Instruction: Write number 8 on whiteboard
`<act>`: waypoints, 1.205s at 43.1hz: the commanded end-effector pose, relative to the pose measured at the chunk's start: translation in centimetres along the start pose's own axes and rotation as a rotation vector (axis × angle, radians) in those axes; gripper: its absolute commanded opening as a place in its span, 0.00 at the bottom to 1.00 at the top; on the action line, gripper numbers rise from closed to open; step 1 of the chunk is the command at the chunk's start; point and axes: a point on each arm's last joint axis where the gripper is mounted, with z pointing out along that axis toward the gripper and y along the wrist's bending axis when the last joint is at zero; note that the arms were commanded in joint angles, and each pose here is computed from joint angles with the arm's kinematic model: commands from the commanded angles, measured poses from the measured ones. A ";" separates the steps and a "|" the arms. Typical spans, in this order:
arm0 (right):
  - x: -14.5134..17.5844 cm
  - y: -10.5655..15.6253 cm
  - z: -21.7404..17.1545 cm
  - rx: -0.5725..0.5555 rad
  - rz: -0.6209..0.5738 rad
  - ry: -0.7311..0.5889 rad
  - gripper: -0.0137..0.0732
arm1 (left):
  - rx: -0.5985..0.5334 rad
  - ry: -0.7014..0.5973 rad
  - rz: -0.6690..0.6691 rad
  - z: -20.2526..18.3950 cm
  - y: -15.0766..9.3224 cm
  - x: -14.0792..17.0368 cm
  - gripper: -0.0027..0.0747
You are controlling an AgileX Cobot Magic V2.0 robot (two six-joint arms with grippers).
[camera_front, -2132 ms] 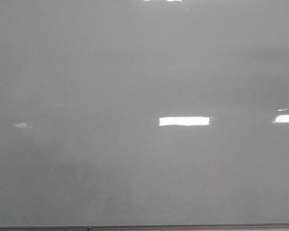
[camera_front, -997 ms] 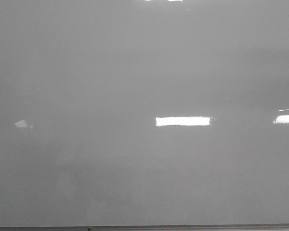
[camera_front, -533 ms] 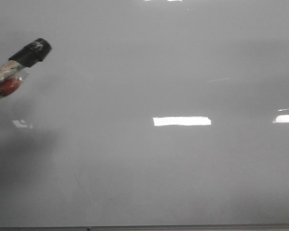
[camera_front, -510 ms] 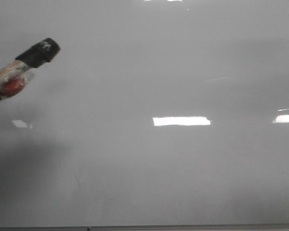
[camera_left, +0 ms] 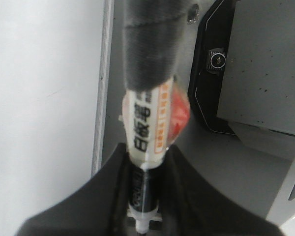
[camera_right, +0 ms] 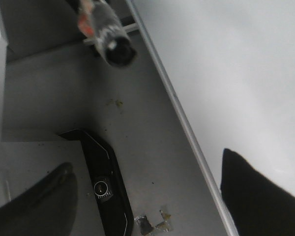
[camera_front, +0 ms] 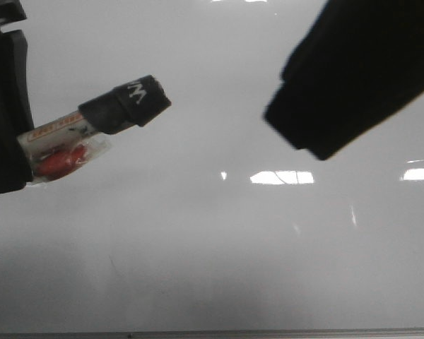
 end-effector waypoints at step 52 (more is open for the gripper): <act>-7.5 0.2 5.8 -0.184 -0.080 -0.101 0.09 | -0.068 -0.097 -0.105 -1.4 0.3 -0.9 0.73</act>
